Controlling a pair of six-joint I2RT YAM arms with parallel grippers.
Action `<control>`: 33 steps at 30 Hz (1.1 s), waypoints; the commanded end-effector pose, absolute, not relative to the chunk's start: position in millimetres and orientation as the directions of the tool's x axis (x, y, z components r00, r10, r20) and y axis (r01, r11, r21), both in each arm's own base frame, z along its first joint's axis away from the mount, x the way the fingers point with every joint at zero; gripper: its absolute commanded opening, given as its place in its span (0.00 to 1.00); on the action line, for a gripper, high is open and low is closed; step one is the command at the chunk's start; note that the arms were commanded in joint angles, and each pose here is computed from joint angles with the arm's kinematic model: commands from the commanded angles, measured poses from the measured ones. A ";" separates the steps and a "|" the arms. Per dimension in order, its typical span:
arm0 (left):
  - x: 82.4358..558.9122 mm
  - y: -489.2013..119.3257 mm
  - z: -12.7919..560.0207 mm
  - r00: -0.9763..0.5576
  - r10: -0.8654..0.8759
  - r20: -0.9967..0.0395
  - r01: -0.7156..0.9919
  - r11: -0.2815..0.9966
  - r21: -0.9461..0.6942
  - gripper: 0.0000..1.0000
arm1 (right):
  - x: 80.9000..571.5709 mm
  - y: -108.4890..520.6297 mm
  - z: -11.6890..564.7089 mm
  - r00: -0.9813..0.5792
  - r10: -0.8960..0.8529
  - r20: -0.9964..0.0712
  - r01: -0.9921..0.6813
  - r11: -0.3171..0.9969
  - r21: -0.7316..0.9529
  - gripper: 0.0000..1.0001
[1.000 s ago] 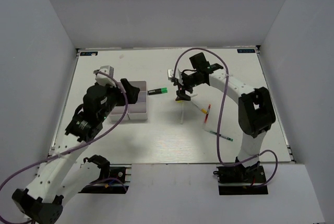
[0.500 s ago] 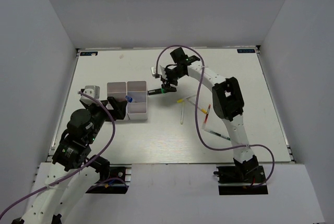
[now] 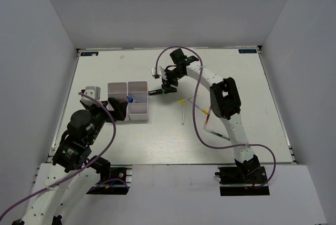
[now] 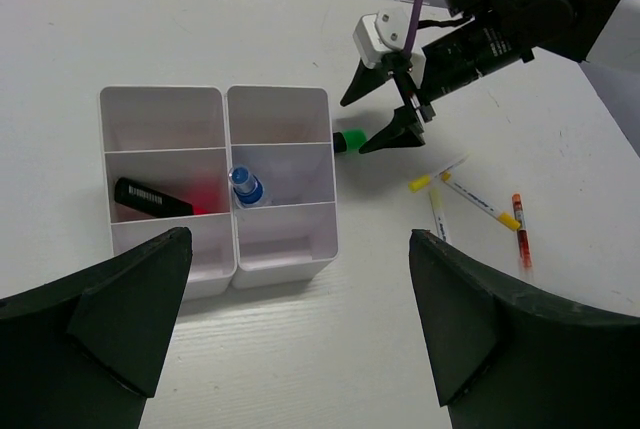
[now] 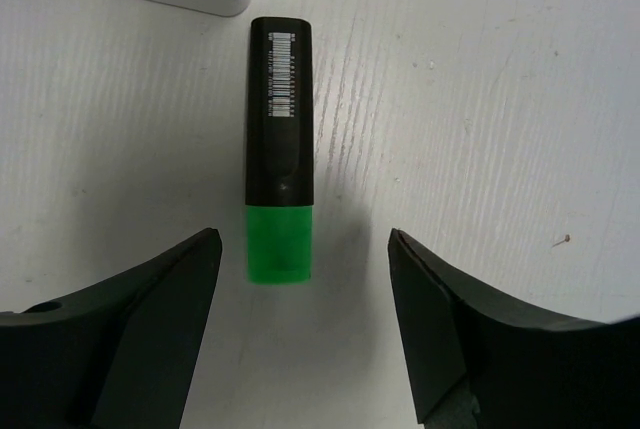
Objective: Sort the stationery into containers
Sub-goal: Grab a piece of stationery with the right arm
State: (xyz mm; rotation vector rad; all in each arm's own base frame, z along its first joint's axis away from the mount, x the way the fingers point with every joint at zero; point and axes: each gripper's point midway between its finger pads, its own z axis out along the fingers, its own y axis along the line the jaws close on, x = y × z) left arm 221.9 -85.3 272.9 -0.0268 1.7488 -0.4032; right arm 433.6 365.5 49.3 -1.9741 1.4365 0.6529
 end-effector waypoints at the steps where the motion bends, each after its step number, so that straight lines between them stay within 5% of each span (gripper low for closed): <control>1: 220.4 -81.7 271.5 -0.215 -0.228 -0.949 0.195 0.943 -0.271 0.99 | 439.2 369.6 47.2 0.272 -0.651 -0.709 -0.961 -0.225 -0.163 0.72; 10: 220.4 -81.7 271.5 -0.215 -0.228 -0.949 0.195 0.943 -0.271 0.99 | 434.7 365.0 32.4 0.265 -0.669 -0.695 -0.961 -0.242 -0.134 0.60; 21: 219.8 -79.1 273.4 -0.205 -0.234 -0.950 0.188 0.943 -0.273 0.99 | 401.8 334.6 20.1 0.213 -0.753 -0.623 -0.966 -0.257 -0.021 0.12; 33: 215.1 -73.2 281.6 -0.167 -0.260 -0.951 0.177 0.941 -0.288 0.99 | 392.6 301.2 107.0 0.168 -0.770 -0.615 -0.958 0.019 -0.285 0.00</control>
